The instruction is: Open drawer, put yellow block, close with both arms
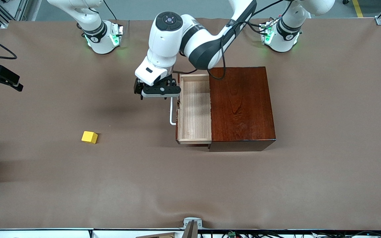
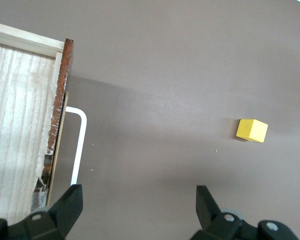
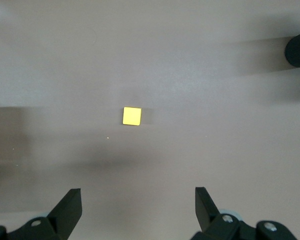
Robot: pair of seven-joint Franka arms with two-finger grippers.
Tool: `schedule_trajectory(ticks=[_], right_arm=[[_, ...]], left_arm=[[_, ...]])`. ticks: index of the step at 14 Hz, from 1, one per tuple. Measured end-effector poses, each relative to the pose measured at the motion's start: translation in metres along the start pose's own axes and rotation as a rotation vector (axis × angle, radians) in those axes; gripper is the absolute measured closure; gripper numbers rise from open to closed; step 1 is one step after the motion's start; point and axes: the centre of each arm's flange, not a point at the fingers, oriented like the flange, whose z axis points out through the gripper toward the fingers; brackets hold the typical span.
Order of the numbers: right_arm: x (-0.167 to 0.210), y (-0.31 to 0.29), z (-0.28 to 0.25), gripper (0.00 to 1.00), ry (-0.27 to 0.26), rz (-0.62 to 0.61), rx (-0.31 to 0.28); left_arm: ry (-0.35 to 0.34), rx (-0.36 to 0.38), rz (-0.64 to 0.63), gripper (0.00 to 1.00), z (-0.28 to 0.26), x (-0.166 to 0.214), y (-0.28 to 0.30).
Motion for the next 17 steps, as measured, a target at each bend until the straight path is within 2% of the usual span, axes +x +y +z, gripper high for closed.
schedule_trajectory(ticks=[4, 7, 11, 14, 17], right_arm=[[0.002, -0.002, 0.002, 0.0, 0.004, -0.004, 0.0], [0.006, -0.007, 0.005, 0.0, 0.013, -0.013, 0.0], [0.022, -0.031, 0.033, 0.0, -0.011, -0.032, 0.001], [0.037, -0.038, 0.066, 0.0, -0.03, -0.005, 0.0], [0.061, -0.039, 0.136, 0.0, -0.036, -0.002, -0.001]], left_arm=[[0.012, 0.01, -0.053, 0.0, -0.07, 0.034, -0.017], [0.02, 0.055, -0.157, 0.0, -0.123, 0.097, -0.065], [0.012, 0.153, -0.285, 0.0, -0.15, 0.181, -0.157], [0.046, 0.223, -0.31, 0.0, -0.162, 0.211, -0.209], [0.042, 0.24, -0.287, 0.0, -0.185, 0.228, -0.255]])
